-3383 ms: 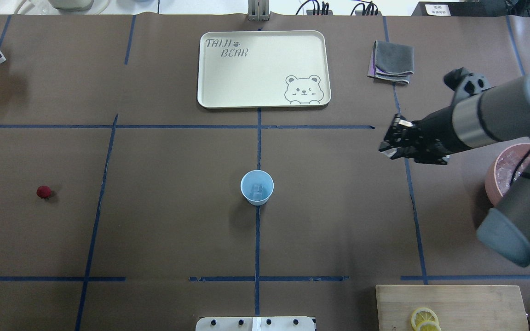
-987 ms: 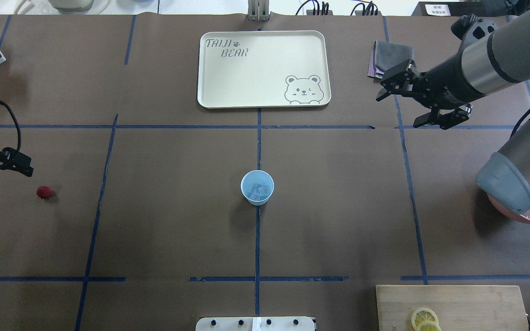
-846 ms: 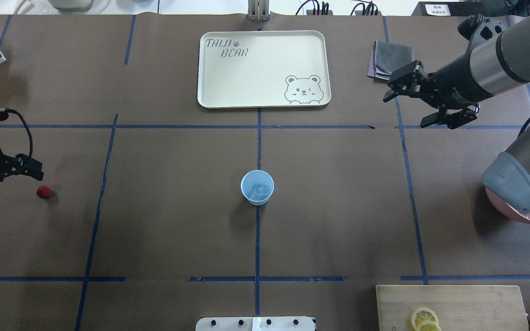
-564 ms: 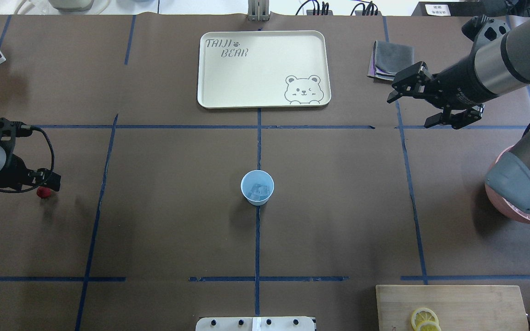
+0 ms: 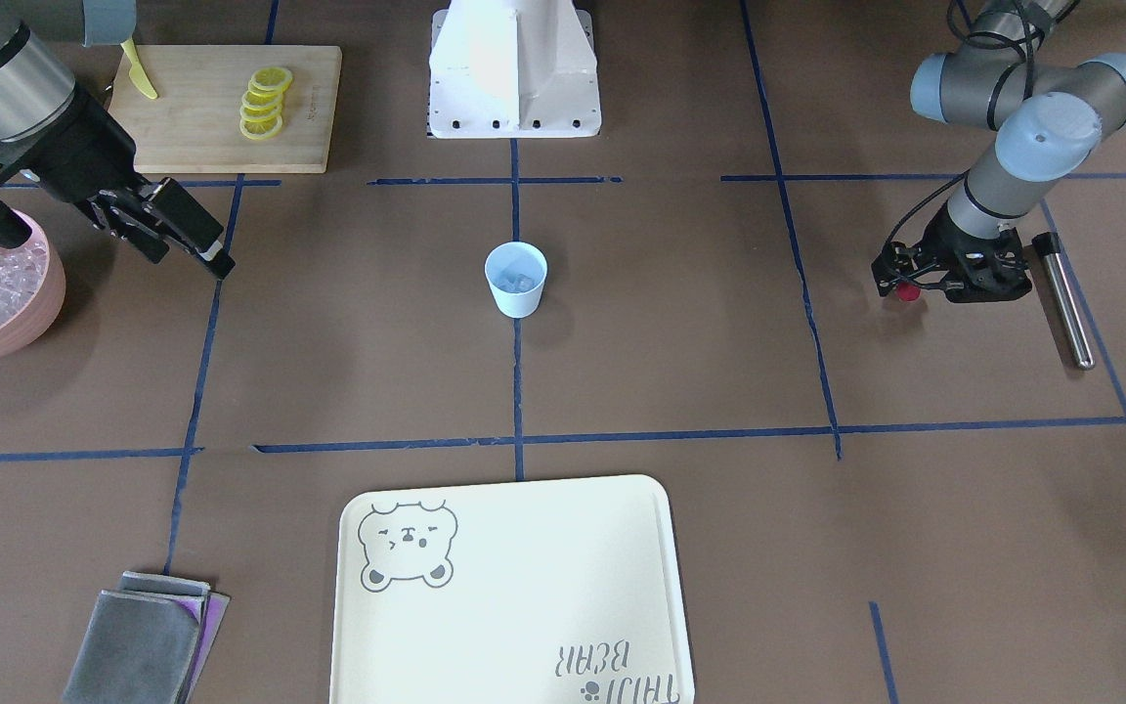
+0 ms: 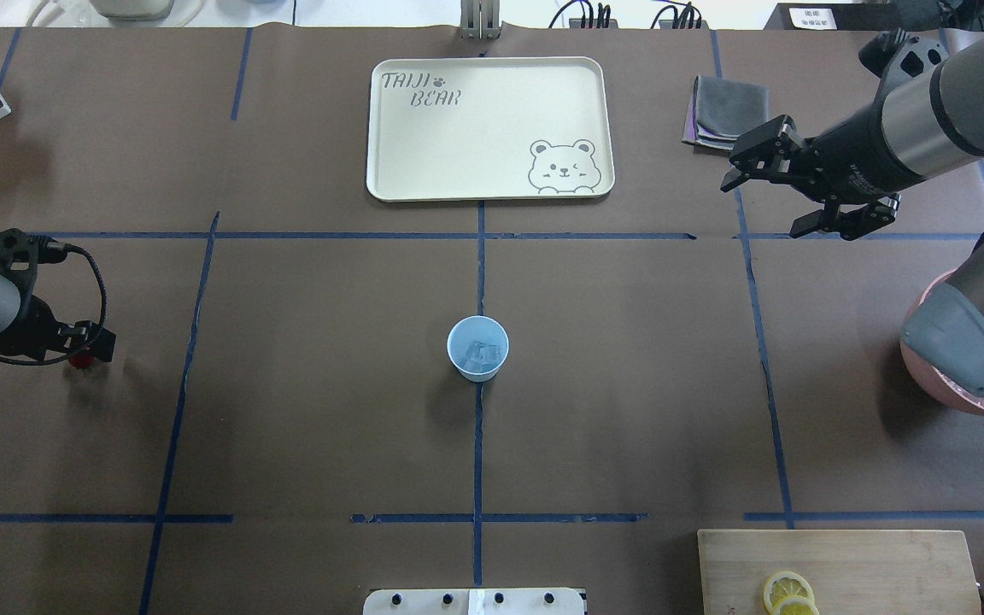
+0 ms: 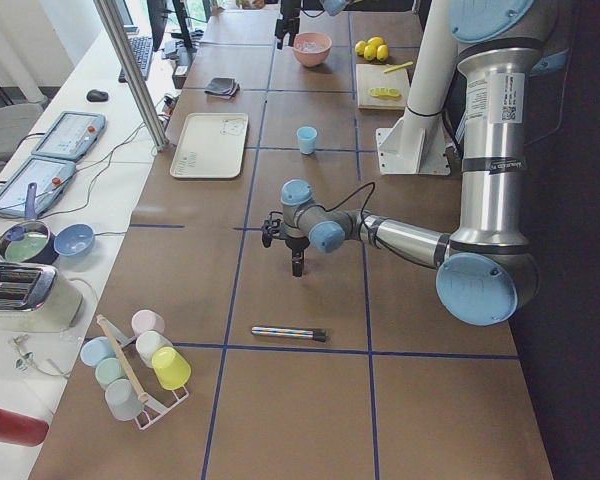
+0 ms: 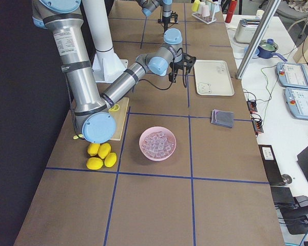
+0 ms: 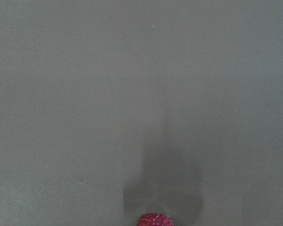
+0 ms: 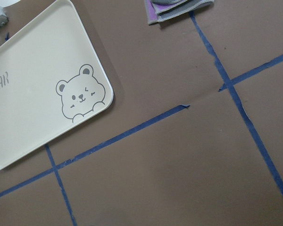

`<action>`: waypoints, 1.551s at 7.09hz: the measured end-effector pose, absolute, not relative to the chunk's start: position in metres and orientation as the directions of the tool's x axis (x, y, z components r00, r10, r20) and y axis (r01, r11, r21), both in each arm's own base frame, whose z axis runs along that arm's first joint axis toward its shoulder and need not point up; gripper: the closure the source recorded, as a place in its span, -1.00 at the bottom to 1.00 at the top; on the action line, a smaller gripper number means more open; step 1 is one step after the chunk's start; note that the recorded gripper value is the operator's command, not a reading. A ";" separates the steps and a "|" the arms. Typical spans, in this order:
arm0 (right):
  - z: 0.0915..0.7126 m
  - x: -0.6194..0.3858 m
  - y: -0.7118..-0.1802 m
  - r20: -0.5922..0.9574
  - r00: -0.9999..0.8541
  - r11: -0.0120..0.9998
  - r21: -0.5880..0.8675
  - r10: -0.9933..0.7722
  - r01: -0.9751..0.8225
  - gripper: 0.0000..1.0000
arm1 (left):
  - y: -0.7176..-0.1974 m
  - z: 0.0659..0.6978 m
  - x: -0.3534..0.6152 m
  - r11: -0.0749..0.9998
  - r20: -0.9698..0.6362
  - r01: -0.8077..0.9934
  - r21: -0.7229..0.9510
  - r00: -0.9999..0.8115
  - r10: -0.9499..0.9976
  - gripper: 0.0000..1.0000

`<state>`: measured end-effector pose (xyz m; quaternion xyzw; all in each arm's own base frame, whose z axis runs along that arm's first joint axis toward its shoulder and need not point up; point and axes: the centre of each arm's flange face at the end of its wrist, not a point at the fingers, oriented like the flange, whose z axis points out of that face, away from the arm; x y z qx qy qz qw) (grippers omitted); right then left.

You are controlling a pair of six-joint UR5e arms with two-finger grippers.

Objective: Mash ice and strawberries in cup
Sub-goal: 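Grasp the red strawberry with the left gripper while the right arm withdraws, then carry the strawberry with the left gripper over the blue cup and release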

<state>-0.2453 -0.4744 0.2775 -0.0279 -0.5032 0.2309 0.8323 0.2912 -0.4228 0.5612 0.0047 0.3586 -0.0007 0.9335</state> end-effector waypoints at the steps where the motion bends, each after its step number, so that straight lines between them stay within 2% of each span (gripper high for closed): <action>1: 0.277 -0.245 -0.474 0.825 0.387 0.892 -0.278 0.412 -0.357 -0.99 | -0.423 0.562 0.292 1.000 -0.669 0.004 0.007 0.743 0.002 0.37; 2: 0.276 -0.245 -0.474 0.826 0.386 0.892 -0.277 0.411 -0.358 -0.99 | -0.423 0.562 0.292 1.000 -0.670 0.003 0.005 0.742 0.001 0.90; 3: 0.276 -0.244 -0.474 0.827 0.385 0.892 -0.276 0.410 -0.358 -0.99 | -0.423 0.562 0.292 1.000 -0.672 0.002 0.003 0.741 0.001 1.00; 6: 0.274 -0.241 -0.475 0.829 0.380 0.892 -0.276 0.410 -0.359 -0.99 | -0.422 0.521 0.300 1.000 -0.737 -0.031 -0.002 0.675 0.019 1.00; 9: 0.278 -0.226 -0.477 0.825 0.372 0.883 -0.286 0.425 -0.373 -0.99 | -0.453 0.365 0.346 0.997 -0.876 0.052 -0.051 0.477 -0.070 1.00; 11: 0.286 -0.218 -0.478 0.821 0.376 0.880 -0.287 0.429 -0.379 -0.99 | -0.447 0.267 0.402 0.996 -0.928 0.024 -0.088 0.362 -0.091 1.00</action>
